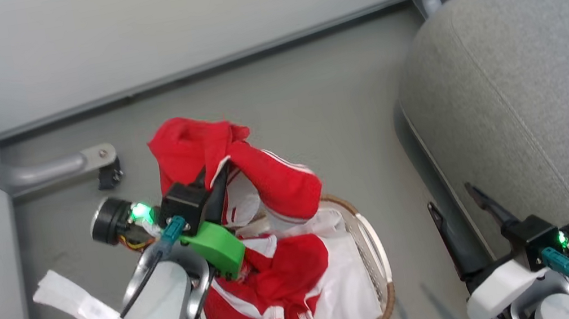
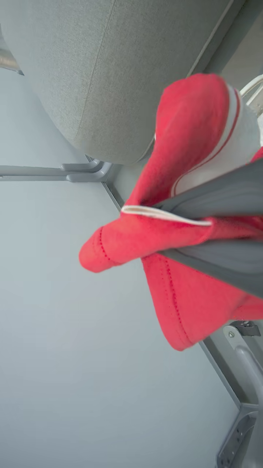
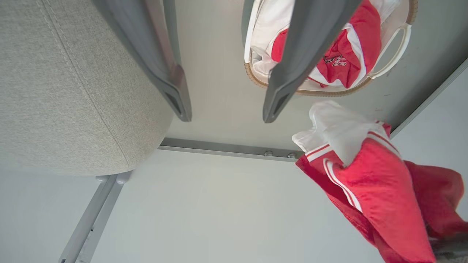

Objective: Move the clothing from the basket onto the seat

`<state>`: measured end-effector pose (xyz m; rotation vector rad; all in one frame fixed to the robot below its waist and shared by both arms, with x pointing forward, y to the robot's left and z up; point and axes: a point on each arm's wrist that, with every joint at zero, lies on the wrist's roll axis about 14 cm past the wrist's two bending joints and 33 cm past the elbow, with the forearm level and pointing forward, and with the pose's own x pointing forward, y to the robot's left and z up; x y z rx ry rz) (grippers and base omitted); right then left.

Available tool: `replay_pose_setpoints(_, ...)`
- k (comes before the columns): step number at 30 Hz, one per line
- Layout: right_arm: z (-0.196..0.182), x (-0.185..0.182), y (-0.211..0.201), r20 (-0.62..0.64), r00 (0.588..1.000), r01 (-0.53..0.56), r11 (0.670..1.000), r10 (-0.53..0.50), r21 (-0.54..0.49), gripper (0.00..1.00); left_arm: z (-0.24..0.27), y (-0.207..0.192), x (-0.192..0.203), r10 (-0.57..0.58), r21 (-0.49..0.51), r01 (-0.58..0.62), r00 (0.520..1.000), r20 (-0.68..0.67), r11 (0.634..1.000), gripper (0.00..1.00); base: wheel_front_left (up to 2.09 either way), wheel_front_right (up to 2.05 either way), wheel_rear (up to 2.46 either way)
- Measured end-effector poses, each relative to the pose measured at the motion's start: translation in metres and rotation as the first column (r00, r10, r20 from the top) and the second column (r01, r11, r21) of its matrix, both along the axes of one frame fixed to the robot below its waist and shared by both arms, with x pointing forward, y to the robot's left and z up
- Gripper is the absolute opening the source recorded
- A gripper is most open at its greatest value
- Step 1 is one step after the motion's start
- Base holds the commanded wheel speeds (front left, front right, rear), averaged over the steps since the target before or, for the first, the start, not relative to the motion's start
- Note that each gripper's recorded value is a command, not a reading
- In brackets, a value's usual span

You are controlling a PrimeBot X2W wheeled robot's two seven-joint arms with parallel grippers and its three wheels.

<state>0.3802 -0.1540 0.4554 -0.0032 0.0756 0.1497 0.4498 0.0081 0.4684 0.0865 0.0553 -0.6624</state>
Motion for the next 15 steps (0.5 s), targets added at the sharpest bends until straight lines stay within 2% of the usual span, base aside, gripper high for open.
replay_pose_setpoints(4,0.012,-0.010,0.009,0.034,0.999,-0.024,1.000,0.024,0.005,1.00,0.053,-0.003,0.001,-0.046,0.032,0.041,0.988,0.150,0.999,0.00,0.00,0.00,0.00)
replay_pose_setpoints(9,0.033,-0.016,0.022,0.098,0.993,-0.065,0.998,0.064,0.004,1.00,0.116,0.005,0.005,-0.079,0.104,0.049,0.947,0.312,0.993,0.00,0.00,0.00,0.00)
replay_pose_setpoints(15,0.049,-0.019,0.036,0.146,0.983,-0.109,0.994,0.108,0.001,1.00,0.164,0.002,0.000,-0.130,0.169,0.064,0.901,0.414,0.983,0.00,0.00,0.00,0.00)
